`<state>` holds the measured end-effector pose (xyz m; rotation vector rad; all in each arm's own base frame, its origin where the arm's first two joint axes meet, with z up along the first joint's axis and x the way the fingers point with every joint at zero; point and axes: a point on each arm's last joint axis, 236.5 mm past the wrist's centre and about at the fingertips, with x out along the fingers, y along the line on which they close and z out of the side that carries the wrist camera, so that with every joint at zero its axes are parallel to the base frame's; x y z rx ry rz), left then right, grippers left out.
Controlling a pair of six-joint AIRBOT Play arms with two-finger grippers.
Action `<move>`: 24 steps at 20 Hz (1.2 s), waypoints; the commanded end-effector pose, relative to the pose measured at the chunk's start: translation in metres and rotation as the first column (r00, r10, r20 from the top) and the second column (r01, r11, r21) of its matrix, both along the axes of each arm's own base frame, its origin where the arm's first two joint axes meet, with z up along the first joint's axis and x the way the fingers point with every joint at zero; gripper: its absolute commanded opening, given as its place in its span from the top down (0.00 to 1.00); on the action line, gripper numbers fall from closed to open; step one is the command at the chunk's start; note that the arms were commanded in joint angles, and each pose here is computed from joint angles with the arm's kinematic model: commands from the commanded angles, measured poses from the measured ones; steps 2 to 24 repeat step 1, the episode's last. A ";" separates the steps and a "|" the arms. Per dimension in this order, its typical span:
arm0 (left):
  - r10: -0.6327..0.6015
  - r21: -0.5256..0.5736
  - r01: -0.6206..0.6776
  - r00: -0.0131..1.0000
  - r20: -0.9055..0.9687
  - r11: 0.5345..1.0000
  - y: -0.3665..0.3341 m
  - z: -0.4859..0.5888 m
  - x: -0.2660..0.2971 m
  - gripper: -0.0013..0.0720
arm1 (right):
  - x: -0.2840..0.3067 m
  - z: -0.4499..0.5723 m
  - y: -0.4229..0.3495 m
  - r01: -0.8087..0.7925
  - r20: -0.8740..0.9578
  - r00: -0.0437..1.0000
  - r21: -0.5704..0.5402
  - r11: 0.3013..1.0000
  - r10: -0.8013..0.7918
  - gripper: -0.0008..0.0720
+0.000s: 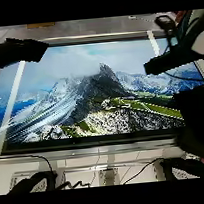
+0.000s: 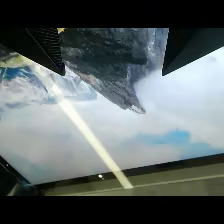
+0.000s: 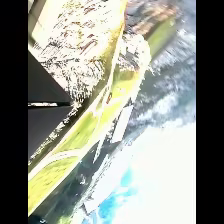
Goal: Fold the clothes and pants, and hang the long-sleeved shirts on hangers.
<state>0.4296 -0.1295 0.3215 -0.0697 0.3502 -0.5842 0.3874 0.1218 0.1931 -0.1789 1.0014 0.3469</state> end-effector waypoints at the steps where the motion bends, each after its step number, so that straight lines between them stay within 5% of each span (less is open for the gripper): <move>1: 0.001 0.000 -0.001 1.000 0.001 1.000 0.000 0.001 0.000 0.04 | -0.010 0.001 0.034 -0.054 0.020 0.998 -0.038 0.998 0.055 0.97; 24: 0.001 0.000 -0.001 1.000 0.001 1.000 0.000 0.001 0.000 0.04 | -0.010 0.001 0.034 -0.054 0.020 0.998 -0.038 0.998 0.055 0.97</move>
